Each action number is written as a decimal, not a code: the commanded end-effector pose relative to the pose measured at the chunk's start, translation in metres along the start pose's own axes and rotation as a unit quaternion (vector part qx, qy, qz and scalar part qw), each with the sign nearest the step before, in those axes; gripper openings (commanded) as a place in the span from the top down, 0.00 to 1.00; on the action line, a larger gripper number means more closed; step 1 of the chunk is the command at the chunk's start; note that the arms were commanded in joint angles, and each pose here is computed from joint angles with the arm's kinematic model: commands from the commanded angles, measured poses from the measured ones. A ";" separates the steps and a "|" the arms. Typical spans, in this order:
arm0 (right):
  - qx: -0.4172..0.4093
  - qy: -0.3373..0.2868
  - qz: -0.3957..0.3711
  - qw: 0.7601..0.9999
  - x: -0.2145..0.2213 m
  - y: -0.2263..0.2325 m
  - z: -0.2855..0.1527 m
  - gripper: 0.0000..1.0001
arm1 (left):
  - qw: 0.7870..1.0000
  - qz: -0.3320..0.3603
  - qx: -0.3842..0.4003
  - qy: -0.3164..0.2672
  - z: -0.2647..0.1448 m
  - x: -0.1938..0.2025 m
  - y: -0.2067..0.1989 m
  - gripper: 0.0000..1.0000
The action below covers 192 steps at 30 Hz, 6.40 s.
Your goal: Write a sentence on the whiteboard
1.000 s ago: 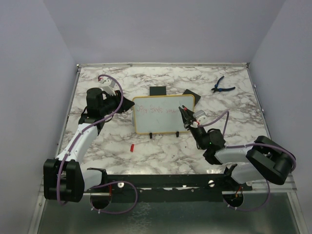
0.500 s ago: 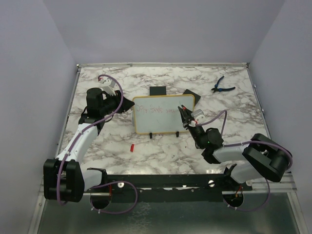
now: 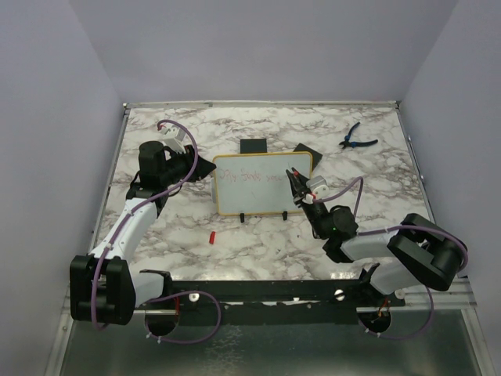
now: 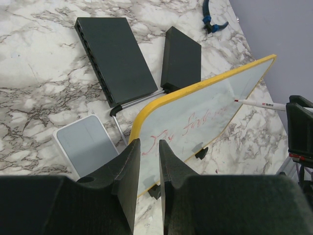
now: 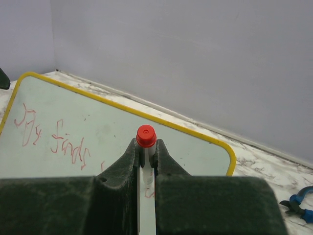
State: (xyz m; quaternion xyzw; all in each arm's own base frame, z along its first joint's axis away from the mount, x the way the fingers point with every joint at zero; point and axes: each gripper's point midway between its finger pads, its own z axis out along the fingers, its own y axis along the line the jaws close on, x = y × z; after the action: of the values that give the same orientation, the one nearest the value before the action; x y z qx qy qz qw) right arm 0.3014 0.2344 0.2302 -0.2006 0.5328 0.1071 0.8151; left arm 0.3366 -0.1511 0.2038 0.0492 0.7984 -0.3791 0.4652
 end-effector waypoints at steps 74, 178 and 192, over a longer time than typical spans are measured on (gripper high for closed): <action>0.012 -0.015 0.028 0.999 -0.025 -0.015 -0.021 0.99 | 1.000 0.012 0.005 -0.002 0.000 0.001 -0.002 0.77; 0.028 -0.011 -0.020 0.999 -0.008 -0.014 -0.003 0.99 | 1.000 0.013 0.005 -0.003 -0.001 0.001 -0.002 0.77; -0.031 -0.004 0.007 0.999 -0.012 0.002 -0.018 0.99 | 1.000 0.013 0.004 -0.003 -0.001 0.001 -0.002 0.77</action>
State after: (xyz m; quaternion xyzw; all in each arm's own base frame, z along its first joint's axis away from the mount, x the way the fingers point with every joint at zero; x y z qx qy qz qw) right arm 0.2919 0.2254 0.2337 -0.2085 0.5296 0.0999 0.8162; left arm 0.3365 -0.1511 0.2036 0.0492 0.7985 -0.3791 0.4650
